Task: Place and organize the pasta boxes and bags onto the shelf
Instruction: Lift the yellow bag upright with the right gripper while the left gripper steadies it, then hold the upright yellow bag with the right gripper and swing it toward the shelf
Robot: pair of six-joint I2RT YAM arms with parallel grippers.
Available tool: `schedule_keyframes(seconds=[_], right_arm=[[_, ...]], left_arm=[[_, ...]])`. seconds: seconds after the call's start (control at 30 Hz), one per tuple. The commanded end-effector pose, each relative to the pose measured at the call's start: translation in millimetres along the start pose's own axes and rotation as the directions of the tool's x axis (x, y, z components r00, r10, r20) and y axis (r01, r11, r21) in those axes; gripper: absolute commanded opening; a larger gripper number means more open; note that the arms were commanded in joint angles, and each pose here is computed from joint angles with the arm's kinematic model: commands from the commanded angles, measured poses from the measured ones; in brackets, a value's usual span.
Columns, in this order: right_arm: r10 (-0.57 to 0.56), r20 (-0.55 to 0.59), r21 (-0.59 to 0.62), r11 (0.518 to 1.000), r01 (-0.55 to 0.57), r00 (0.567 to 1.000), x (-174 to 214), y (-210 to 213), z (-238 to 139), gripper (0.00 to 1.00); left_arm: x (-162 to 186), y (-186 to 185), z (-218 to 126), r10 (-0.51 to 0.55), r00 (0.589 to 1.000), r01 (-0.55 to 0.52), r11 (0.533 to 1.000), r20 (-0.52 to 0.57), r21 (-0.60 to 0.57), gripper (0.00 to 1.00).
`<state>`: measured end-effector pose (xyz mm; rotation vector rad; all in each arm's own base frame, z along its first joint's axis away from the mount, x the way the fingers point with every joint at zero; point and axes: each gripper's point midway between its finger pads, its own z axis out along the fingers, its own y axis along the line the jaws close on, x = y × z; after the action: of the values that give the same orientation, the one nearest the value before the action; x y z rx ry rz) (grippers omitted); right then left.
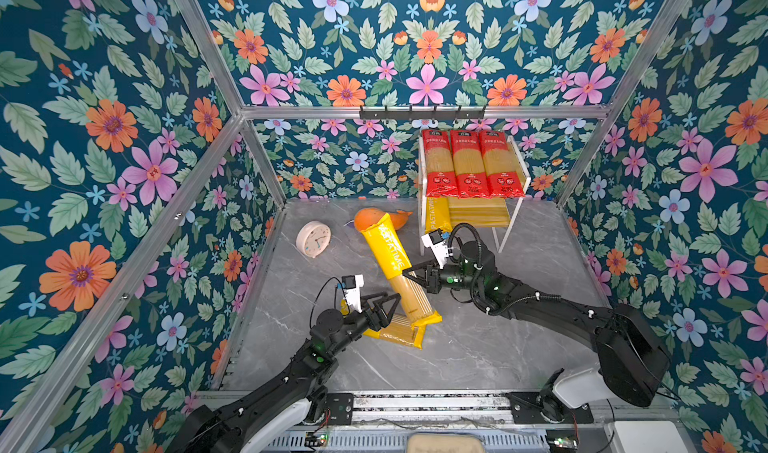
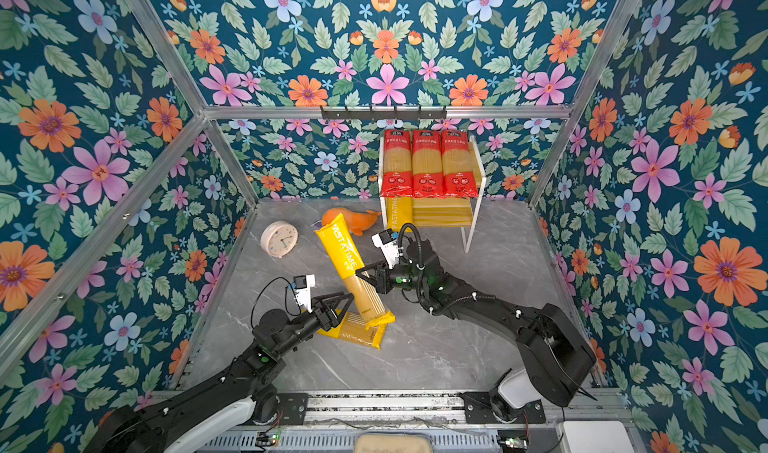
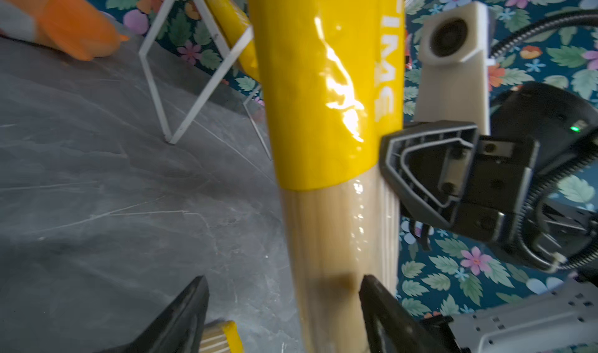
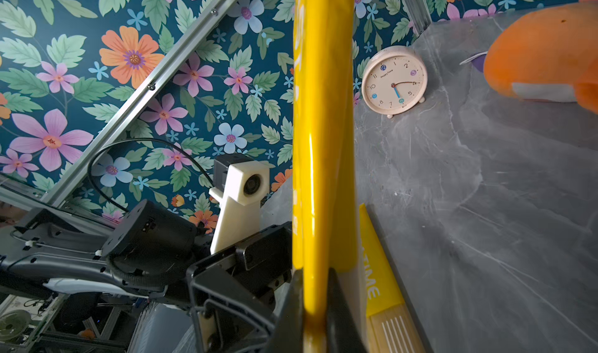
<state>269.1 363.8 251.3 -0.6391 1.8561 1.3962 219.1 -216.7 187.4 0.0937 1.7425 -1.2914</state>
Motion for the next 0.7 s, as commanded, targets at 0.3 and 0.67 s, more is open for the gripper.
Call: schedule_keyframes(seconds=[0.3,0.67], right_arm=[[-0.165,0.196,-0.216,0.954,0.207,0.967,-46,64,-29,0.00],[-0.160,0.223,-0.279,0.935,0.220,0.961,-46,74,-34,0.00]], left_arm=[[-24,-50,4,0.144,0.987,-0.154,0.969,0.067,0.192,0.76],[-29,-69,11,0.116,0.990,-0.136,0.947,0.084,0.291,0.63]])
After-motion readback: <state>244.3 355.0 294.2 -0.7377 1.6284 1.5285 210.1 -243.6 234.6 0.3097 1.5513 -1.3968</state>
